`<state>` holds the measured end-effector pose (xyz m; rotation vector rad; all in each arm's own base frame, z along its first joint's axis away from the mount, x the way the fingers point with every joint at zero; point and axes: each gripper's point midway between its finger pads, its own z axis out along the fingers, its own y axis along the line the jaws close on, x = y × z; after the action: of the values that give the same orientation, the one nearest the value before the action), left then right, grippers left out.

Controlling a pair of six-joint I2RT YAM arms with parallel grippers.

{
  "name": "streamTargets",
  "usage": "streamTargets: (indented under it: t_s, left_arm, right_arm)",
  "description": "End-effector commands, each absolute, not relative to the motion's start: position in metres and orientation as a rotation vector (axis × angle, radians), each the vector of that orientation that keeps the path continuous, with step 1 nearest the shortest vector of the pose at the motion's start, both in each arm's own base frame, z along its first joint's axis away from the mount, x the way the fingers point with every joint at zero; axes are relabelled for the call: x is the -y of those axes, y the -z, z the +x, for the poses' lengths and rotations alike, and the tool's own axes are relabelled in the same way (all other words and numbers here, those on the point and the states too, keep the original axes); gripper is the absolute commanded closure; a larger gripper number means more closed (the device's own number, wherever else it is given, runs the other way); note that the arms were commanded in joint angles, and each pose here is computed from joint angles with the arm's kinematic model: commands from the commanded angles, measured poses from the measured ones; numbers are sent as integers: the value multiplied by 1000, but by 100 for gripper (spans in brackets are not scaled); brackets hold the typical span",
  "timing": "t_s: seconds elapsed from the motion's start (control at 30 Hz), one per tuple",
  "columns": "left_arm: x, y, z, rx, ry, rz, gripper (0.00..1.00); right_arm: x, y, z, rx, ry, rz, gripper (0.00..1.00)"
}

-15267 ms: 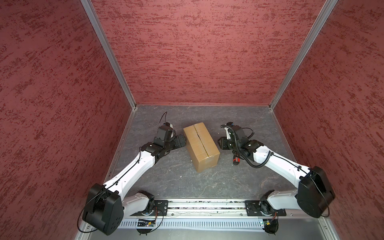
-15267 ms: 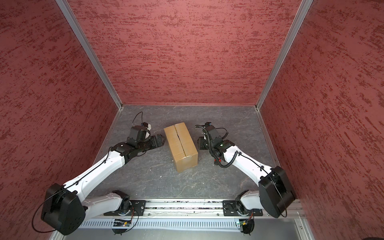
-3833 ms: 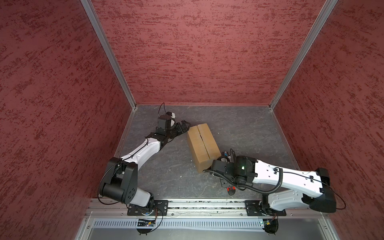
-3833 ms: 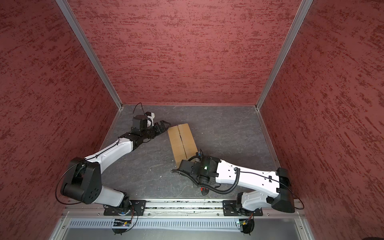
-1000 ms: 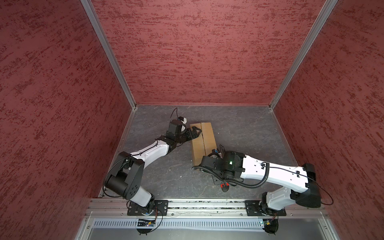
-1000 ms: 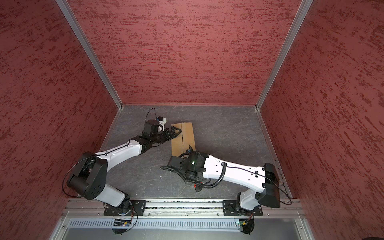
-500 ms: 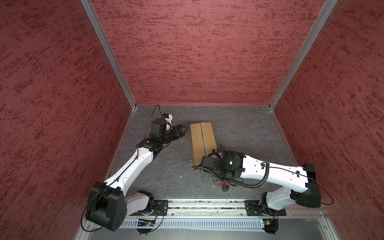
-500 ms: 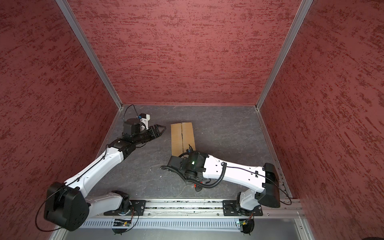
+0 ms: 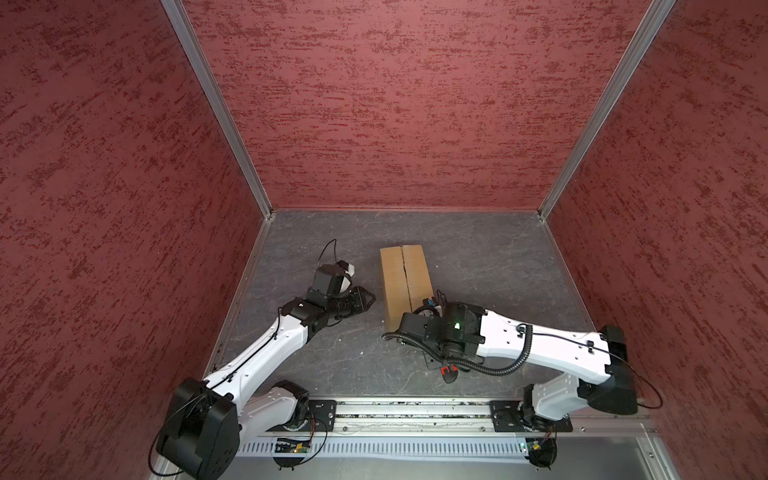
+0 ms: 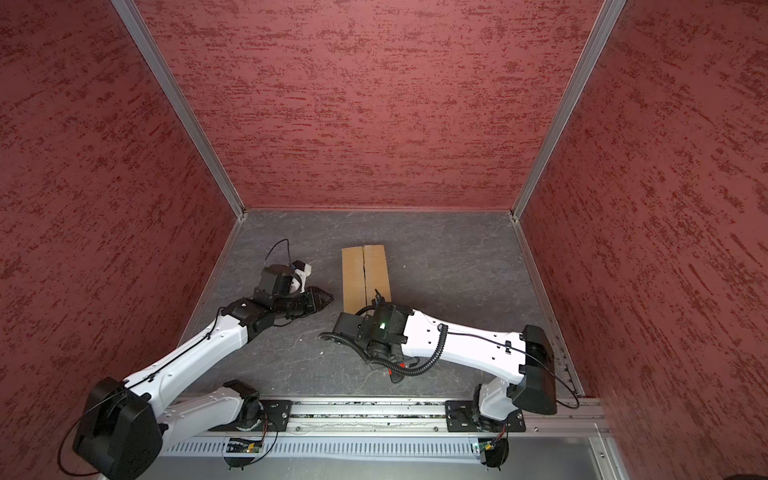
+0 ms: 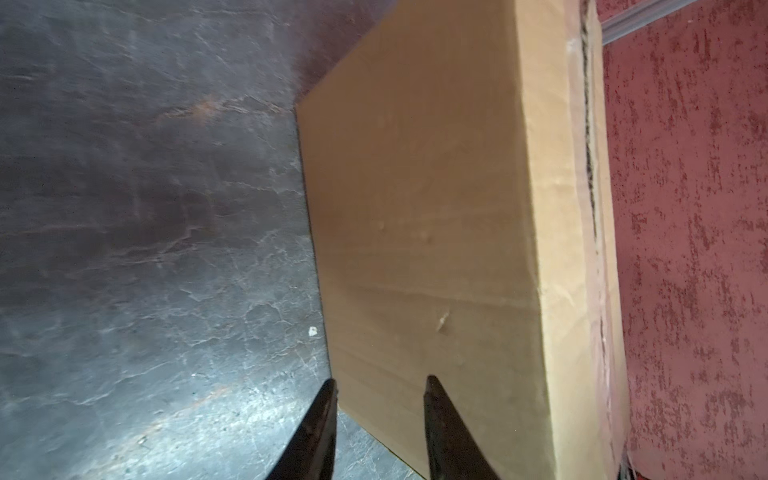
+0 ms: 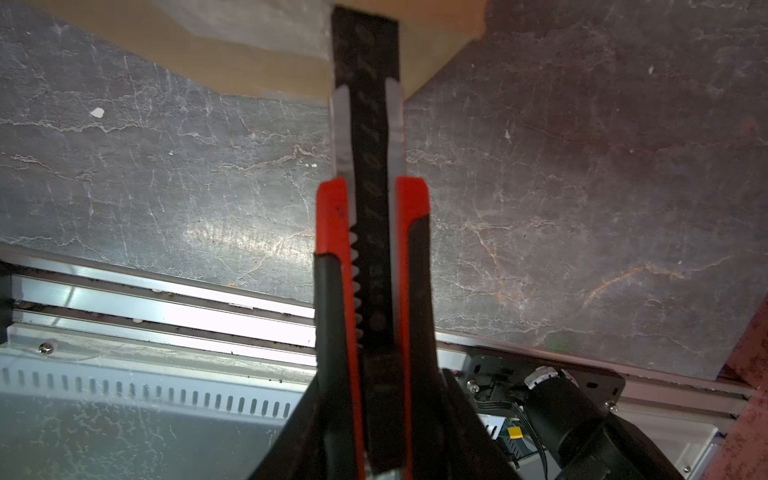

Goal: Unpack the express box

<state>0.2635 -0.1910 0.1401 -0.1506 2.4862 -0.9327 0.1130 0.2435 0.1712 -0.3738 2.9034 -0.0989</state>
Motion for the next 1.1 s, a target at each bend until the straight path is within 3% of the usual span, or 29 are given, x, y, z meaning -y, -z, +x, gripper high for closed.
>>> streamTargets:
  t_s: [0.0,1.07]
  left_arm:
    - [204,-143,262,-2478,935,-123,65]
    - [251,-156,237,-2462,994,-18,65]
  right_arm:
    - [-242,-177,119,-2873,137,-342,100]
    - [-269,-178,125,-2872,120,-445,100]
